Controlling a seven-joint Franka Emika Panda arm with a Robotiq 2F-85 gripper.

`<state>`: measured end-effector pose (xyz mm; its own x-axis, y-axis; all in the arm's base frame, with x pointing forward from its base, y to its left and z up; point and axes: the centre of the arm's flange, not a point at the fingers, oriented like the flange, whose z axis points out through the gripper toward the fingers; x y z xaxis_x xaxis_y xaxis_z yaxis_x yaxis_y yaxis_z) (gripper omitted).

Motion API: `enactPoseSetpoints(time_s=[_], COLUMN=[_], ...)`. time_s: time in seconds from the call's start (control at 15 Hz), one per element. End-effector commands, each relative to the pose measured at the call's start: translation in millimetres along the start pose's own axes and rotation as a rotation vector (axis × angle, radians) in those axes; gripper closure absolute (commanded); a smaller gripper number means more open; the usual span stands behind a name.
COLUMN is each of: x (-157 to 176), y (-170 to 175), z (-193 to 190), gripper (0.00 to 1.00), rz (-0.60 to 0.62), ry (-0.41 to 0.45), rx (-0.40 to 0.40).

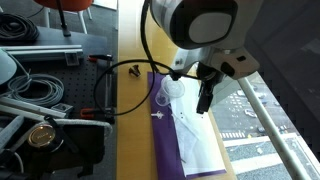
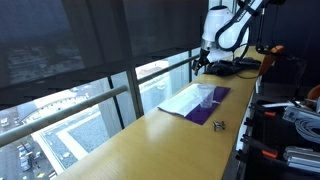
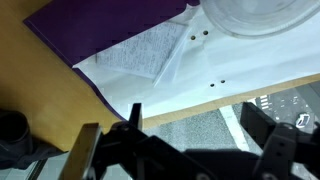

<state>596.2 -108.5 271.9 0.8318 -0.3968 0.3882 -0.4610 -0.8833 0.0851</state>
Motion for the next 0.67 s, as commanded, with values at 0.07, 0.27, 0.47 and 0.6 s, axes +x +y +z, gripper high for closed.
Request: enactPoseSetpoints(time_s=[0.07, 0.27, 0.47, 0.6], x=[21.0, 41.4, 59.1, 70.0], y=[8.5, 36.7, 65.8, 85.3], z=[1.8, 0.8, 13.2, 34.3], gripper=[0.0, 0.0, 0.0, 0.0], rz=[0.089, 0.227, 0.333, 0.375], ry=[-0.008, -0.07, -0.101, -0.105], rx=[0.028, 0.106, 0.132, 0.12])
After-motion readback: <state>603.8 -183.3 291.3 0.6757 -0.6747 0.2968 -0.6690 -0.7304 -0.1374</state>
